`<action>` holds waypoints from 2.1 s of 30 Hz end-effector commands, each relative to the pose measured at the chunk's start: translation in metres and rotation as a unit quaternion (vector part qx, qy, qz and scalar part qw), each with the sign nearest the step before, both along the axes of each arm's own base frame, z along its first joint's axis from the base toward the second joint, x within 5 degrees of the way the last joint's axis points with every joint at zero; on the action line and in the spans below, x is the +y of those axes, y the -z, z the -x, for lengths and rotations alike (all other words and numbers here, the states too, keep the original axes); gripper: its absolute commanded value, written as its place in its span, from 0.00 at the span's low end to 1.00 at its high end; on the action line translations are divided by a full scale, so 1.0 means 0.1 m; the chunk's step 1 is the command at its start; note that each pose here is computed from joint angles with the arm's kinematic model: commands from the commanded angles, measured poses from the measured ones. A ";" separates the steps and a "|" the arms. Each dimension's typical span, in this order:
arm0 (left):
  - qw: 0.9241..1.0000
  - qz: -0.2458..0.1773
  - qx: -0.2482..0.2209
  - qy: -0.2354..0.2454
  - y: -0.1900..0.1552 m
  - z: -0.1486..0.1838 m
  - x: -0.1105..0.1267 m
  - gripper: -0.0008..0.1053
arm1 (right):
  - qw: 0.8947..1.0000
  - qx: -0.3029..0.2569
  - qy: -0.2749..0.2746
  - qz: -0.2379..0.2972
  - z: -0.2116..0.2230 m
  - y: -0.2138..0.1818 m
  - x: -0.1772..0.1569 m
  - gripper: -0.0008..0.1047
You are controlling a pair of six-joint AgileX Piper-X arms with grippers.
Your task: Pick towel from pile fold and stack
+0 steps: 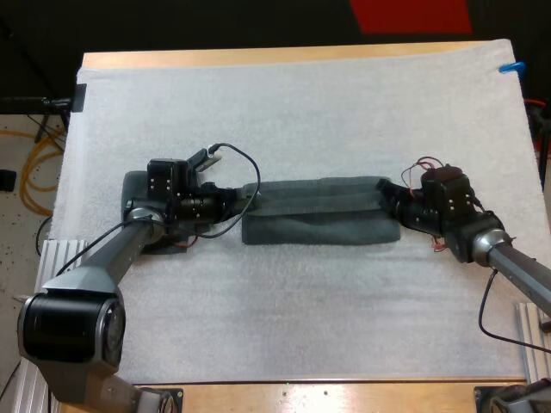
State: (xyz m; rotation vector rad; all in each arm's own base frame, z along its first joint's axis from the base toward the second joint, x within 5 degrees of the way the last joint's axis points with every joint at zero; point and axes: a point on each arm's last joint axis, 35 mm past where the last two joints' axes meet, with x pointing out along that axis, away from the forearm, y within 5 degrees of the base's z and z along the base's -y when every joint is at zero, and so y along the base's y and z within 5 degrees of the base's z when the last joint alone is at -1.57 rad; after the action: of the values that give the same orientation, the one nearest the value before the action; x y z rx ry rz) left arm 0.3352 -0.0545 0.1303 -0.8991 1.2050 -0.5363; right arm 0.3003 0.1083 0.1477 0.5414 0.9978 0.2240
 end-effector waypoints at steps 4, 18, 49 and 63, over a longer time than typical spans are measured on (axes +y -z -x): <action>1.000 -0.024 -0.013 -0.008 0.00 -0.02 0.01 0.04 | 1.000 -0.004 0.003 0.002 -0.03 -0.01 -0.01 0.01; 0.992 -0.035 -0.118 0.016 -0.32 -0.27 -0.01 0.52 | 0.983 -0.167 0.003 -0.079 -0.35 -0.36 -0.17 0.69; 0.960 -0.159 -0.228 0.037 -2.00 0.96 0.15 0.68 | 0.980 -0.084 -0.113 0.142 0.22 -1.00 -0.56 0.69; 0.962 -0.158 -0.222 0.035 -2.00 0.97 0.15 0.68 | 0.983 0.027 -0.181 0.001 -0.49 -0.02 -0.43 0.69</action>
State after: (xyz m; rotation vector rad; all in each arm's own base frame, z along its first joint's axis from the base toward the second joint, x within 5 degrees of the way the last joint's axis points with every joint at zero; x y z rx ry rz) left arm 0.2390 -0.0399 0.3287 -0.4319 0.8801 -0.5547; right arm 0.3449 0.0621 0.1441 0.3525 1.1750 0.4911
